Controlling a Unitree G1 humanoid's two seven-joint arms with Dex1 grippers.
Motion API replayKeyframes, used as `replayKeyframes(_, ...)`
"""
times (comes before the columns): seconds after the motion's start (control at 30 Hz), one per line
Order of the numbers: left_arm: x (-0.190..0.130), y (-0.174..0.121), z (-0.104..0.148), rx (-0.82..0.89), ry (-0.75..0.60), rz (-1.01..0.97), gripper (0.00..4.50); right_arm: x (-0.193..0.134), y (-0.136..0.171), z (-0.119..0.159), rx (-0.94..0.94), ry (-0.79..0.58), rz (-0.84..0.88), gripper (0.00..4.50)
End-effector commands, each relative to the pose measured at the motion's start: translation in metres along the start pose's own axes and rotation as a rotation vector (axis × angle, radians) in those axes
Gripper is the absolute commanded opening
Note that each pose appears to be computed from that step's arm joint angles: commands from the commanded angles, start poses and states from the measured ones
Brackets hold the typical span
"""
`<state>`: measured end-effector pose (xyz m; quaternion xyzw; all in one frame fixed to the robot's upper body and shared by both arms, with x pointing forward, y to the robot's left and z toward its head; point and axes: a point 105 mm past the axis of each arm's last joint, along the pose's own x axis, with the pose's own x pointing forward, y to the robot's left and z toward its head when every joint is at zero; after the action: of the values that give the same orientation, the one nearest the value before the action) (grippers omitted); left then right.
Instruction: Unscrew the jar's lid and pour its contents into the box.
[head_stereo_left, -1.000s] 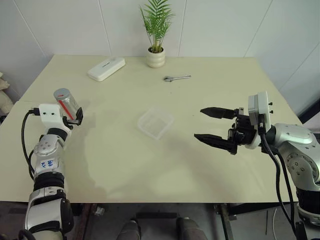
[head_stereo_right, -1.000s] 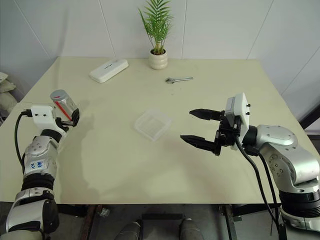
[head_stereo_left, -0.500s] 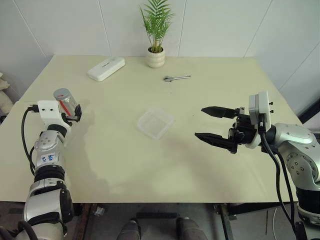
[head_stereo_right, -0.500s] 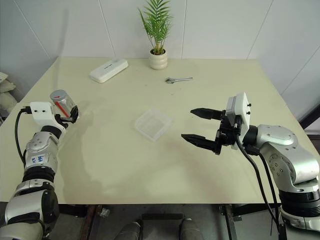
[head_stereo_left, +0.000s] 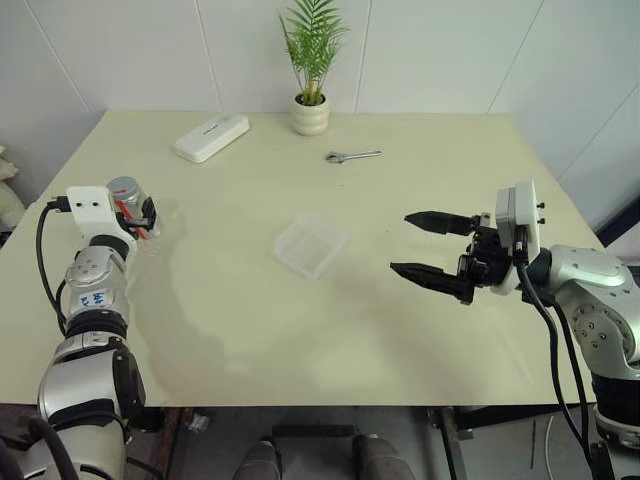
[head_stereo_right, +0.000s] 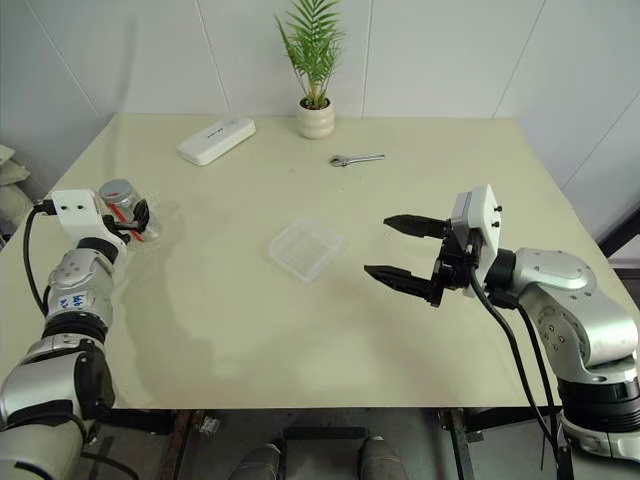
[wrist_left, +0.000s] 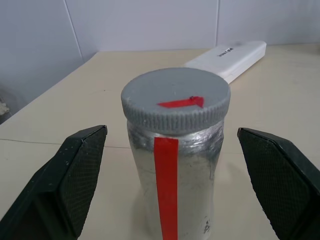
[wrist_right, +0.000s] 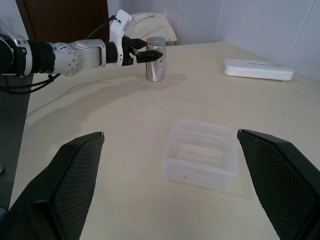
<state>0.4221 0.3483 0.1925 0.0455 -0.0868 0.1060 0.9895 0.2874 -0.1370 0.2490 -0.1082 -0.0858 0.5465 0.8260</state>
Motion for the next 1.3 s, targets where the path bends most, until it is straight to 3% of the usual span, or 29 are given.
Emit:
replayKeyframes(0.03, 0.004, 0.002, 0.015, 0.012, -0.043, 0.005, 4.45, 0.002, 0.000, 0.010, -0.045, -0.025, 0.008, 4.50)
replayKeyframes(0.6, 0.008, -0.005, 0.016, -0.001, -0.033, -0.011, 4.45, 0.004, -0.002, 0.009, -0.048, -0.022, 0.004, 4.50)
replayKeyframes(0.83, 0.009, -0.010, 0.015, 0.002, -0.037, -0.027, 2.27, 0.005, -0.004, 0.008, -0.048, -0.022, 0.002, 4.50)
replayKeyframes(1.17, 0.005, -0.012, 0.005, -0.008, -0.008, -0.055, 2.20, 0.004, -0.005, 0.009, -0.053, -0.024, -0.009, 4.50)
replayKeyframes(1.3, 0.003, -0.028, 0.003, -0.007, -0.008, -0.170, 2.20, 0.003, -0.004, 0.009, -0.054, -0.022, -0.009, 4.50)
